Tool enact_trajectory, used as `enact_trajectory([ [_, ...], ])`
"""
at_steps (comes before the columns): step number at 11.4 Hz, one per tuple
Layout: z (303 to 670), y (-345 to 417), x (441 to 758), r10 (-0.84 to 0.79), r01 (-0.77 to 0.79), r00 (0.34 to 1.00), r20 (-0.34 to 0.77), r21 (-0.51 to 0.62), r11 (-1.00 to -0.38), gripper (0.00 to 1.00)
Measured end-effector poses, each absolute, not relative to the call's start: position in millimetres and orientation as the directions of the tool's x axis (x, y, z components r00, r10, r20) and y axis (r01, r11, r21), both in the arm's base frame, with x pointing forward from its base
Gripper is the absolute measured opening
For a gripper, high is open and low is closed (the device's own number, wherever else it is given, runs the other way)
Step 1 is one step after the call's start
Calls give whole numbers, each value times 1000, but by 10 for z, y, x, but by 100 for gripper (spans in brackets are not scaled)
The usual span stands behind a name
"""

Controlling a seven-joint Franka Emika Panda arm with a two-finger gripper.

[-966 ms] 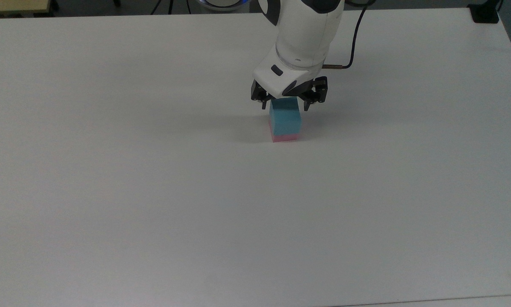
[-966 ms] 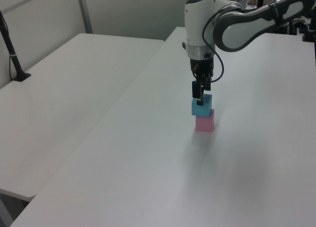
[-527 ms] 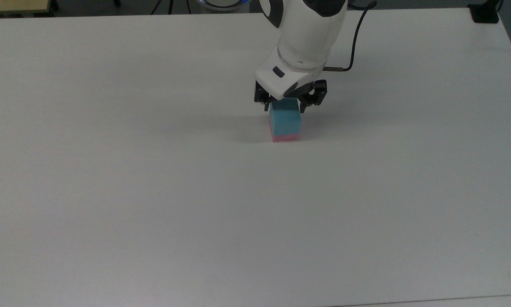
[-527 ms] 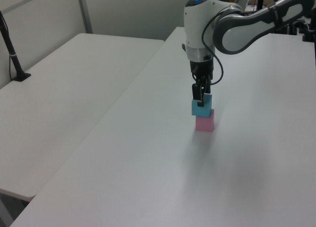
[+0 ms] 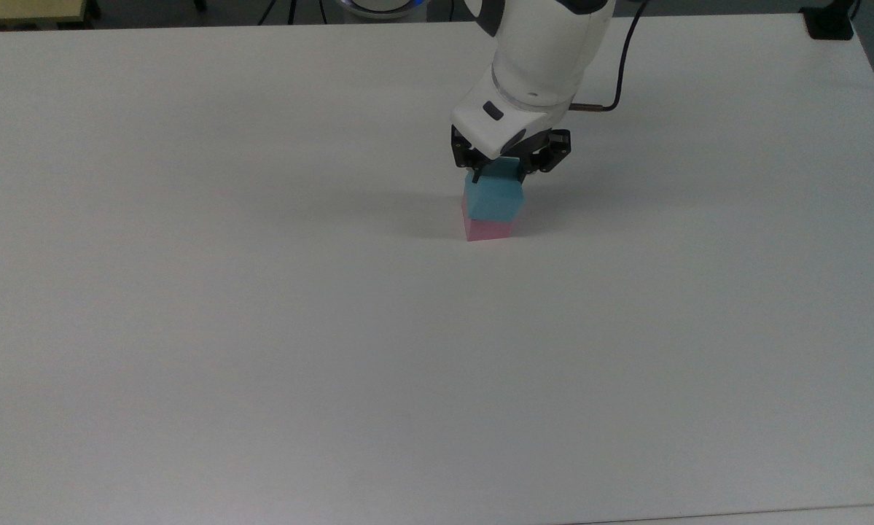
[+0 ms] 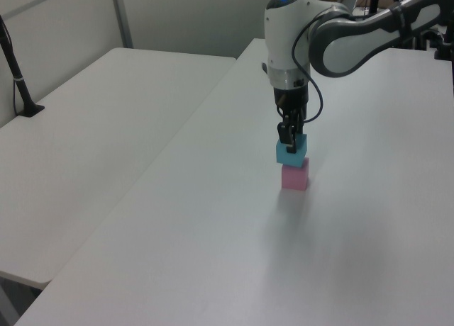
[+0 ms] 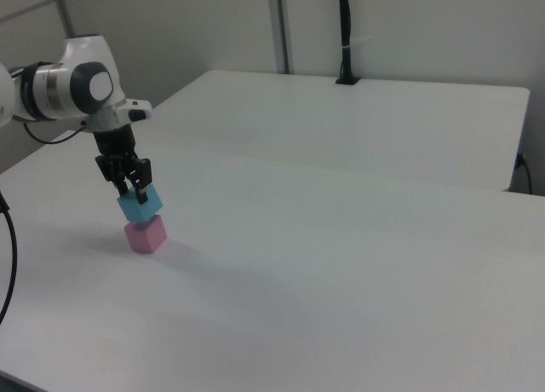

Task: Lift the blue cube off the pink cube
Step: 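Lift the light-blue cube off the pink cube and carry it aside, then lower the light-blue cube onto the table and open the gripper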

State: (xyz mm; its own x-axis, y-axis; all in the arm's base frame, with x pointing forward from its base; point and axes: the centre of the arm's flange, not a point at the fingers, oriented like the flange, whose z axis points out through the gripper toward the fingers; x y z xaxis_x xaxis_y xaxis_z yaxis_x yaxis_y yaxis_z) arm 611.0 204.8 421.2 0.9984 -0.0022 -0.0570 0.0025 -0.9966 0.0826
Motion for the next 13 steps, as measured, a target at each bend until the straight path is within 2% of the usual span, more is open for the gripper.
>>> enact_trajectory([
  [2,4464,1799,6079,-13,-6,998,-68,95,-995,51],
  [6,4920,883,5934,-16,-7,997,-80,115,-993,51],
  [8,4784,642,5726,-15,1,991,-131,124,-992,52],
  [11,4348,407,5393,-2,31,970,-242,130,-991,52],
  [13,4088,325,5290,26,62,959,-283,120,-991,52],
])
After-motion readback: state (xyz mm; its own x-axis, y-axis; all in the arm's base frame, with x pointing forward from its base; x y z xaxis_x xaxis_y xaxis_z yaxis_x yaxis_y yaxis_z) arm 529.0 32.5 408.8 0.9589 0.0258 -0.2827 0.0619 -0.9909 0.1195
